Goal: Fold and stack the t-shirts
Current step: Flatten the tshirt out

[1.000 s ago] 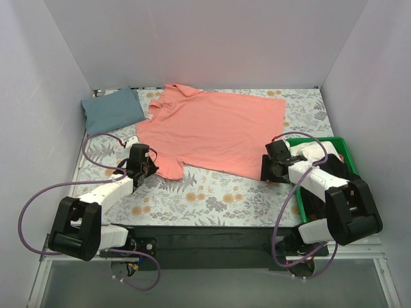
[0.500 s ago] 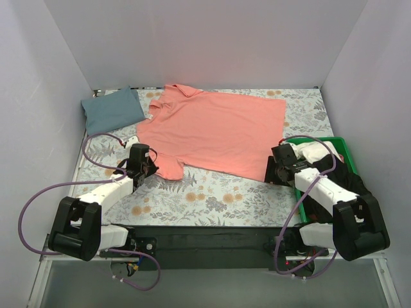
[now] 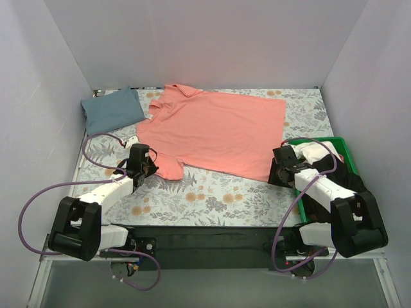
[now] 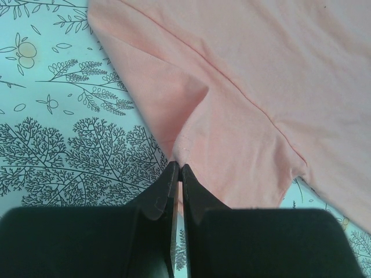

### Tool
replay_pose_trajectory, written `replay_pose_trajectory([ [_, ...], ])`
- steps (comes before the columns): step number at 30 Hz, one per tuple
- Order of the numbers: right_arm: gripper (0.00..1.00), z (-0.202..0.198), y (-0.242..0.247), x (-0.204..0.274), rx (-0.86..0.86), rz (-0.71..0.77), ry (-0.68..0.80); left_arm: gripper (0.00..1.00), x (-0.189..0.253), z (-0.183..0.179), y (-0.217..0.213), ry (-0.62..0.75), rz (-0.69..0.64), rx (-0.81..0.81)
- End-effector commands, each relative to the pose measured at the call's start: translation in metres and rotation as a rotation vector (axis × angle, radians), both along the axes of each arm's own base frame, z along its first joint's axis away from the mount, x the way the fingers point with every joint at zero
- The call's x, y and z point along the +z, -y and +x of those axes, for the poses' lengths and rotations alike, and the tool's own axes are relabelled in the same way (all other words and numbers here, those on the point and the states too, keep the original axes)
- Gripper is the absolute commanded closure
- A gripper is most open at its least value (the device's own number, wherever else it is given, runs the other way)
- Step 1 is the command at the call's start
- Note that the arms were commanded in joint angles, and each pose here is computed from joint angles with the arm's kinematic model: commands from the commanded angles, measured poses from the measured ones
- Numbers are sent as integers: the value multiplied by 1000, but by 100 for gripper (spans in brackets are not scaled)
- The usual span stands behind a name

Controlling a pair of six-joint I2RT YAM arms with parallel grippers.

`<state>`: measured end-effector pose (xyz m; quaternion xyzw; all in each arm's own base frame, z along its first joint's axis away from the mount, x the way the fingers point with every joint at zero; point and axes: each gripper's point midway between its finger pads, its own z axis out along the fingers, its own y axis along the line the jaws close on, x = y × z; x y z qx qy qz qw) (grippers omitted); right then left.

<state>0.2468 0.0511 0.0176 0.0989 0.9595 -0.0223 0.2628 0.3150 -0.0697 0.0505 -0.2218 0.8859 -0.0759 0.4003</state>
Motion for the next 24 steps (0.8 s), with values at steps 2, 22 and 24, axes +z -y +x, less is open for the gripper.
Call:
replay_pose_trajectory([
  [2,53,-3,1,-10,-8,7,-18,100,6,2,-1,27,10,0],
  [22,99,-32,-15,18,102,108,-37,100,79,-11,-6,193,-91,69],
  [24,99,-33,-20,25,113,139,-23,100,80,-16,-5,192,-102,70],
])
